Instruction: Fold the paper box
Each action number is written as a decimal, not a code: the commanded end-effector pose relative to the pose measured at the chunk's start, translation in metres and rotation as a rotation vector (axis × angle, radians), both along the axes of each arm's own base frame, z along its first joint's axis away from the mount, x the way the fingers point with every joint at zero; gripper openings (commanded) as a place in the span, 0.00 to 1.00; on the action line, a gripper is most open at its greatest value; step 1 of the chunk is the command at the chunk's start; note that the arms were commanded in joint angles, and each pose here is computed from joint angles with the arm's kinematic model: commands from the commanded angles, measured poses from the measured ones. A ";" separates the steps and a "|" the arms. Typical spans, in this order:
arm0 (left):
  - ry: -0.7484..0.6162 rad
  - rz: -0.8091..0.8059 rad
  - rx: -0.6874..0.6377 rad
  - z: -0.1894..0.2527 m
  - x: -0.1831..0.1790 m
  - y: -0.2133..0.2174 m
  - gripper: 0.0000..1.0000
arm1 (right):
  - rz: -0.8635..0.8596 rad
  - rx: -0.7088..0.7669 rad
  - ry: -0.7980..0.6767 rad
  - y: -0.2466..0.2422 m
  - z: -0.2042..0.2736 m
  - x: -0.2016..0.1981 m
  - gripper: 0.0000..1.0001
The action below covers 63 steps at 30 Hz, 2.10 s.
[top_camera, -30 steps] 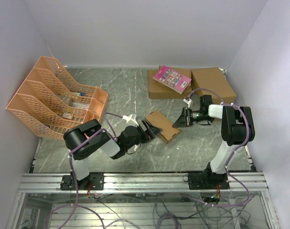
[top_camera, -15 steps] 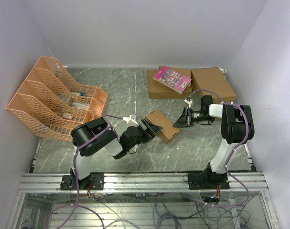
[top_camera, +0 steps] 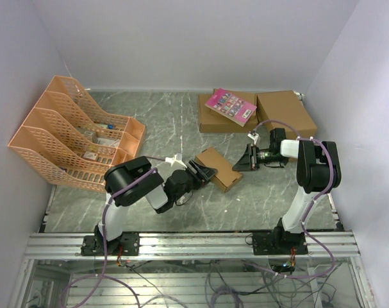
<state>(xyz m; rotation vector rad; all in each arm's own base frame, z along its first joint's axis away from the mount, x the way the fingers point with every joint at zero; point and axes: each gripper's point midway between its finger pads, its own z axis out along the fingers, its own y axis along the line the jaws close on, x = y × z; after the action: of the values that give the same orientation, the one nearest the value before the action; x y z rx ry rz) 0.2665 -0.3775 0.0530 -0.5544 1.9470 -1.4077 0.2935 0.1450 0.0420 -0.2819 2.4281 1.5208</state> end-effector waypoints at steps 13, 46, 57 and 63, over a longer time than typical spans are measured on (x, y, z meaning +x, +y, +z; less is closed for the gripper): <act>-0.094 -0.003 0.117 0.025 0.001 0.015 0.53 | -0.040 0.019 -0.252 -0.037 0.054 0.020 0.66; 0.075 -0.380 1.995 0.080 0.034 0.126 0.56 | -0.162 0.007 -0.494 -0.079 0.129 0.025 0.69; 0.024 -0.502 2.038 0.022 0.009 0.072 0.96 | -0.171 0.020 -0.491 -0.087 0.129 0.023 0.69; -0.065 -0.601 2.000 0.012 -0.013 0.047 1.00 | -0.182 0.025 -0.493 -0.091 0.130 0.023 0.69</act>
<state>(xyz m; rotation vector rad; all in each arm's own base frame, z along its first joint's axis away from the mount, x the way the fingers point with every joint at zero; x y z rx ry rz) 0.2642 -0.3069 0.0630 0.9461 2.4073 0.8164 0.3142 0.0585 0.1667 -0.3672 2.0137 1.2218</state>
